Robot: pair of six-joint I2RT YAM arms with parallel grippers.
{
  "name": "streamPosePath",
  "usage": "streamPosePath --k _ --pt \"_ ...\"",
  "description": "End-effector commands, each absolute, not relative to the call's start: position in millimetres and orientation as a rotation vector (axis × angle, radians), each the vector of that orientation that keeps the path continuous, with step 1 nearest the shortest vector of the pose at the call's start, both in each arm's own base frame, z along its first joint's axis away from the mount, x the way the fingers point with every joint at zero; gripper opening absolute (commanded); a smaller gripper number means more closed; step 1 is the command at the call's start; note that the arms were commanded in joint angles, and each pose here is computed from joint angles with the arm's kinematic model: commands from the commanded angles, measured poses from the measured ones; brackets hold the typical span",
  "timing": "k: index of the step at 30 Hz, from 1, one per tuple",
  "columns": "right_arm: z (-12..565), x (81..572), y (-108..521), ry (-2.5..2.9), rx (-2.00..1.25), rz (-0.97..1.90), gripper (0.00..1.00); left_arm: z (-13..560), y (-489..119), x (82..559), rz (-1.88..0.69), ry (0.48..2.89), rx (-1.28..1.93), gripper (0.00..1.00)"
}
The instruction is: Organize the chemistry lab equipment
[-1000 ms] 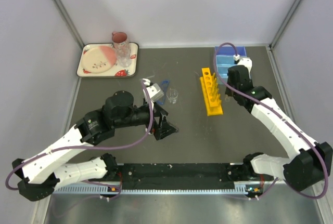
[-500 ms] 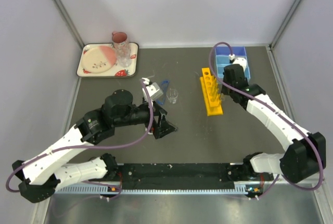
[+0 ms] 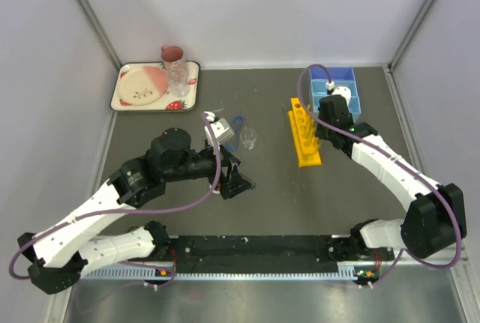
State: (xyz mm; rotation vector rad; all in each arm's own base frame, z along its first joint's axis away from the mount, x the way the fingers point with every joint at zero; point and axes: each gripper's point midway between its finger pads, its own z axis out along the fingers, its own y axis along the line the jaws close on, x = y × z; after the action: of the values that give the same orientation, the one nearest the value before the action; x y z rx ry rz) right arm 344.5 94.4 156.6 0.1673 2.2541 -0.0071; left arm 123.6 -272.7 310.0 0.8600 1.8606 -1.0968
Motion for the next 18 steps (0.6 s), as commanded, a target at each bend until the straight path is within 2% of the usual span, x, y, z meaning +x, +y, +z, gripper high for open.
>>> streamPosePath --k 1,7,18 --pt "159.1 350.8 96.6 2.223 0.190 0.025 0.19 319.9 -273.1 122.0 -1.122 1.799 0.868 0.99" --pt "143.4 347.0 95.0 2.241 0.196 0.016 0.29 318.5 -271.8 120.9 -1.127 1.800 0.862 0.99" --pt "130.9 343.1 98.5 2.260 0.193 0.021 0.31 319.3 -267.0 117.3 -1.135 1.793 0.851 0.99"
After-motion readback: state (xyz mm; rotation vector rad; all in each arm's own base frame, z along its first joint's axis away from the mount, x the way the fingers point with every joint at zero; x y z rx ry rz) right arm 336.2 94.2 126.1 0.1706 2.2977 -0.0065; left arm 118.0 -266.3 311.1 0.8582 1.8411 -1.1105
